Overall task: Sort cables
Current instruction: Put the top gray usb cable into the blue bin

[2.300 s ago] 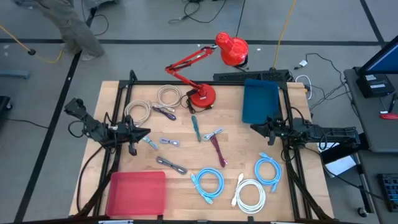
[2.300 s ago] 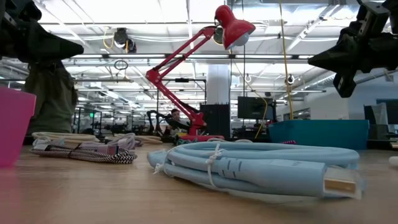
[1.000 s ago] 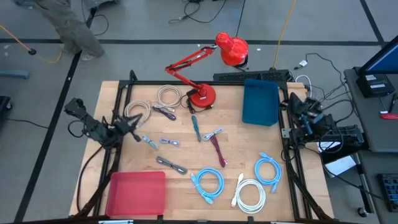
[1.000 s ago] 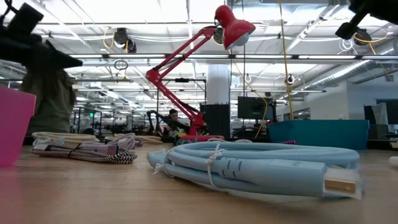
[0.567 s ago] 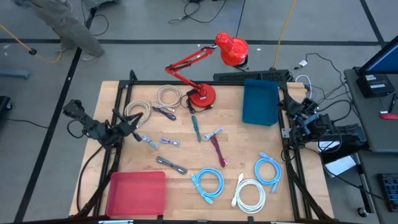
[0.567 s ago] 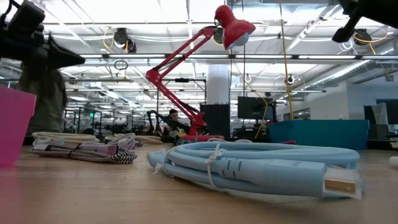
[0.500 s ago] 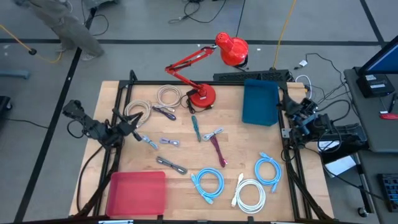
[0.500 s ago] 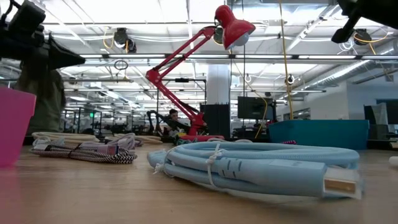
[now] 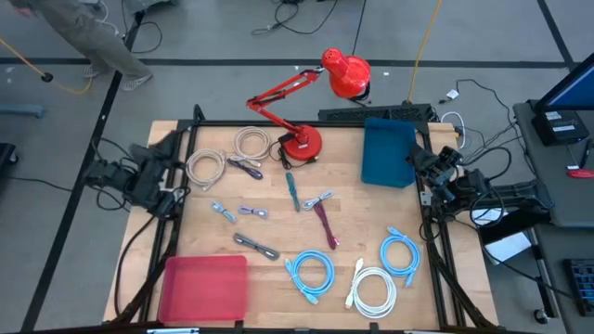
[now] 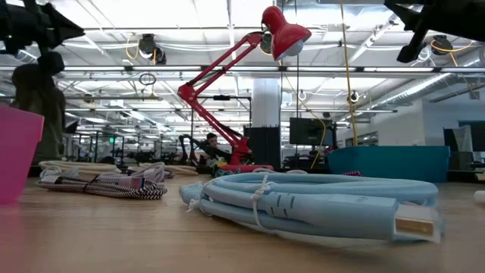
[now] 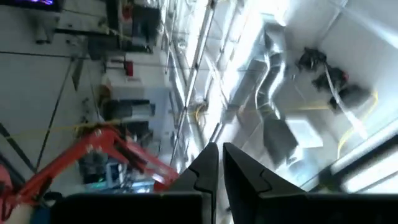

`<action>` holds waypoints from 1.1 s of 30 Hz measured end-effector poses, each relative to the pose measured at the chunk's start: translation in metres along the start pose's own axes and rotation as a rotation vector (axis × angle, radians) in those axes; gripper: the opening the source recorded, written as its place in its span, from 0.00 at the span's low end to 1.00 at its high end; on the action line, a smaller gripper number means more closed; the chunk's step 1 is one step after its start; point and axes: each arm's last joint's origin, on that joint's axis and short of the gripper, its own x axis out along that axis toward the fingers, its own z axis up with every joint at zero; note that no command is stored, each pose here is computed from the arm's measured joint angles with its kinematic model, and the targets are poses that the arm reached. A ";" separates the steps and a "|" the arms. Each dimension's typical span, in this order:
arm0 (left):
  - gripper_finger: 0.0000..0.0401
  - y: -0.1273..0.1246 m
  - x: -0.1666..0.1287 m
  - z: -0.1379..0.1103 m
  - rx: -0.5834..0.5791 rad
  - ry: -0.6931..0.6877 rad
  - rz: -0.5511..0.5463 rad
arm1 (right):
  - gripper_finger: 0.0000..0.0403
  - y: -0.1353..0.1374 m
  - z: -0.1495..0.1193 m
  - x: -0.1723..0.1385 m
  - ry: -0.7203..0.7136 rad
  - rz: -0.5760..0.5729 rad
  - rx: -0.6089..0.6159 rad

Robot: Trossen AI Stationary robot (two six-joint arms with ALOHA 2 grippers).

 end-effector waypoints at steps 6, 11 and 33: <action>0.06 -0.003 0.002 0.002 0.243 -0.032 -0.001 | 0.00 0.002 0.000 0.002 -0.022 0.022 0.019; 0.06 -0.004 0.002 0.002 0.184 -0.030 -0.010 | 0.00 0.002 0.000 0.002 -0.024 0.025 0.021; 0.06 -0.127 0.057 -0.041 1.046 0.446 0.098 | 0.00 0.002 0.000 0.002 -0.020 0.024 0.019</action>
